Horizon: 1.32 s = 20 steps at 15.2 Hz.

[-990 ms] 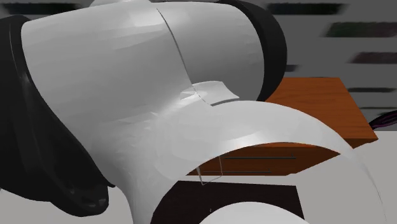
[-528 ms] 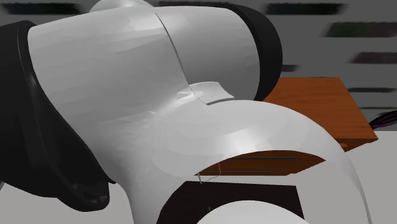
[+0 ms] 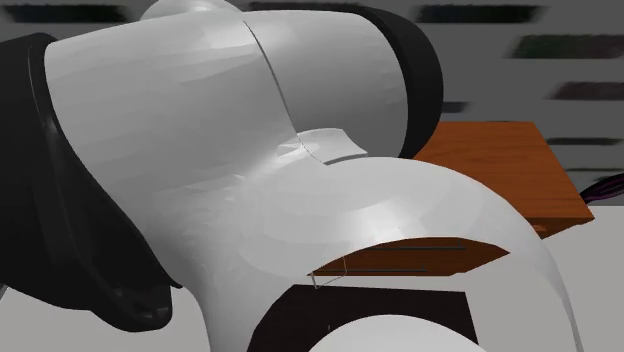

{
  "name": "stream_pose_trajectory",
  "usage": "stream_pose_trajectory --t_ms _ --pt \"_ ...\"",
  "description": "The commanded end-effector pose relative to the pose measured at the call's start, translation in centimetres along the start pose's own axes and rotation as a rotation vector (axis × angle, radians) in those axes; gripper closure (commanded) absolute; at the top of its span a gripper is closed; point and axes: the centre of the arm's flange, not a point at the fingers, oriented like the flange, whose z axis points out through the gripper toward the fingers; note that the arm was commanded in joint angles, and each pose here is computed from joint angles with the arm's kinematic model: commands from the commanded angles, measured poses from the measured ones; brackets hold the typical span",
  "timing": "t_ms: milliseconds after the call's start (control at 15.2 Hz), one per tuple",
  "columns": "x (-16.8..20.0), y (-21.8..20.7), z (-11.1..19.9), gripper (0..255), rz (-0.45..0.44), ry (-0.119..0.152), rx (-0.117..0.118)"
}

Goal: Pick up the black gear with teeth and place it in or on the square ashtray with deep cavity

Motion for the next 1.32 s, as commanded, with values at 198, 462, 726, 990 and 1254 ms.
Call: stream_pose_trajectory --t_ms 198,462,726,990,1254 --pt "0.1 0.0 -0.5 255 0.0 0.0 0.0" --pt "0.8 0.0 -2.5 255 0.0 0.0 0.0" --pt "1.5 0.0 -4.5 255 0.0 0.0 0.0" --pt "2.2 0.0 -6.5 255 0.0 0.0 0.0" --pt "2.9 -0.1 -8.5 255 0.0 0.0 0.0"
